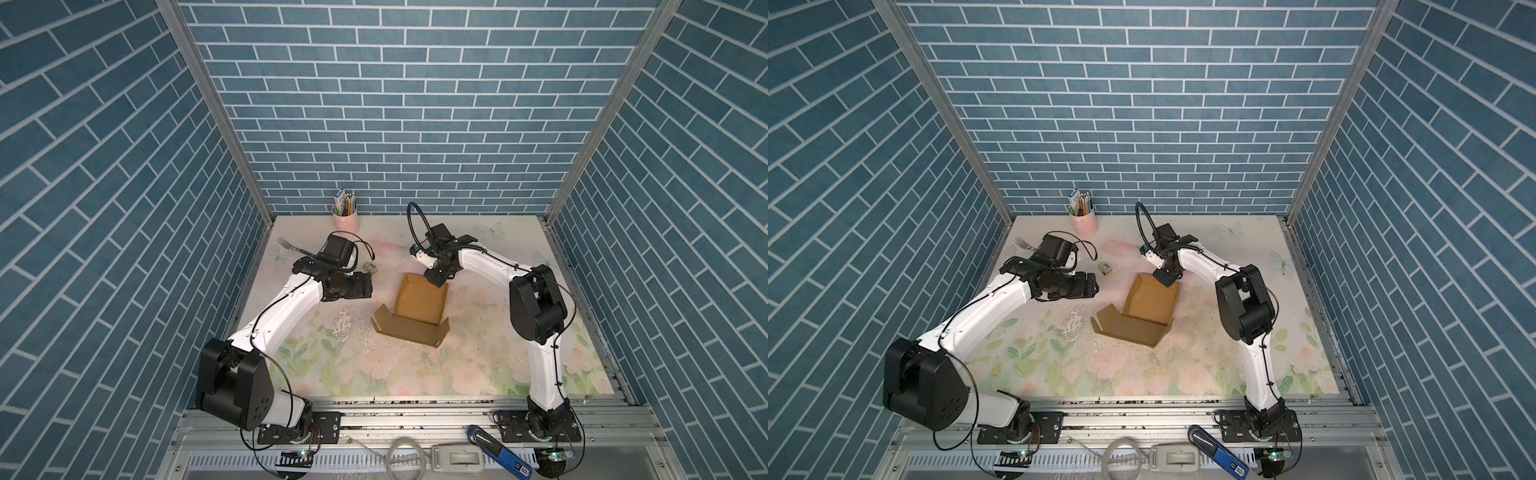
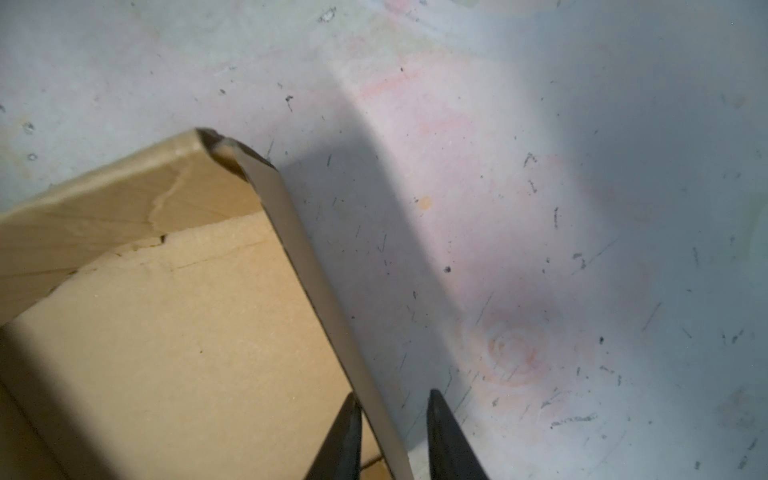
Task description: Fold the paper box
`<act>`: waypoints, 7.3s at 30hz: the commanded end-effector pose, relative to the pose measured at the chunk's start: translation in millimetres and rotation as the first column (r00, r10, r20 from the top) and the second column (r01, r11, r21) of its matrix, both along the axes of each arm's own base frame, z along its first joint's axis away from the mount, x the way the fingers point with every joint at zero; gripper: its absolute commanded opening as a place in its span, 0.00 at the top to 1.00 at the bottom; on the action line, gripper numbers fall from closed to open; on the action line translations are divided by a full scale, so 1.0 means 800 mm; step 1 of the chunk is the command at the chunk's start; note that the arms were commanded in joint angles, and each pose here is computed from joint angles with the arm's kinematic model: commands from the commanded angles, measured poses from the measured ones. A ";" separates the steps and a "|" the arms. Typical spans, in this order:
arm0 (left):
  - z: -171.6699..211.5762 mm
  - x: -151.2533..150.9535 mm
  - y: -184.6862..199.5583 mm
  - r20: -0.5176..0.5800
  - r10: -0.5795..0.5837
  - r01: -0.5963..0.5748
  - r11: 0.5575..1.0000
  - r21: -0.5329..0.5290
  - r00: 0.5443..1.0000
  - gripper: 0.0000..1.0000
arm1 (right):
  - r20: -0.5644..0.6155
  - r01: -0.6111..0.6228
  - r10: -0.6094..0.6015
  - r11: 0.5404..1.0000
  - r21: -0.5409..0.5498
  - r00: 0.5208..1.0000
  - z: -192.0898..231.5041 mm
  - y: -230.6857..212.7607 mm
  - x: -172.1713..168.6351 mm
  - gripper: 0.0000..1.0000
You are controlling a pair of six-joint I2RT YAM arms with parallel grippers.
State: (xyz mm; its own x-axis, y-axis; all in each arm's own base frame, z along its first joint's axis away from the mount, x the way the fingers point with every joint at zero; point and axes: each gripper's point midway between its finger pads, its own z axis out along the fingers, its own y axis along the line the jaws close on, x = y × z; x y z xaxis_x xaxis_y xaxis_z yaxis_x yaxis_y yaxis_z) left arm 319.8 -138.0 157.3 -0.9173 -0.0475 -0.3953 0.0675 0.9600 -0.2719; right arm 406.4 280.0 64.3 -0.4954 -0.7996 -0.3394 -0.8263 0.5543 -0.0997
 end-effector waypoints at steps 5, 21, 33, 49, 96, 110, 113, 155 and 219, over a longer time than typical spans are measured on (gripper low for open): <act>0.008 -0.012 0.011 -0.002 0.012 -0.012 1.000 0.007 1.000 0.11 | -0.013 0.078 -0.077 0.996 0.044 0.997 0.004 -0.016 -0.008 0.83; 0.027 -0.012 0.023 0.037 0.042 -0.044 0.998 0.037 0.998 0.11 | -0.021 0.400 -0.399 0.912 0.096 0.917 -0.001 -0.068 -0.044 0.92; 0.078 0.023 0.052 0.145 0.138 -0.148 0.988 0.053 0.980 0.11 | -0.019 0.723 -0.733 0.666 0.186 0.680 0.008 -0.125 -0.075 0.92; 0.093 0.024 0.040 0.161 0.152 -0.150 0.988 -0.027 0.975 0.12 | -0.242 0.915 -0.950 0.087 0.395 0.195 0.018 -0.156 -0.084 0.89; -0.032 0.059 0.026 -0.016 0.254 -0.254 0.967 -0.028 0.967 0.12 | -0.278 0.686 -0.911 0.009 0.728 0.306 0.108 -0.071 -0.058 0.46; -0.083 0.120 0.008 -0.136 0.490 -0.505 0.855 -0.116 0.861 0.13 | -0.007 0.502 -0.797 0.374 0.780 0.604 0.142 -0.082 -0.110 0.49; -0.089 0.131 0.007 -0.157 0.530 -0.549 0.828 -0.118 0.833 0.14 | 0.024 0.491 -0.791 0.403 0.773 0.611 0.143 -0.093 -0.120 0.49; -0.151 0.206 -0.019 -0.221 0.628 -0.651 0.758 -0.045 0.747 0.35 | 0.052 0.486 -0.839 0.362 0.795 0.541 0.162 -0.160 -0.166 0.57; 0.019 0.068 0.032 0.151 0.396 -0.404 0.915 0.022 0.906 0.68 | -0.007 0.522 -0.801 0.383 0.762 0.598 0.152 -0.113 -0.141 0.60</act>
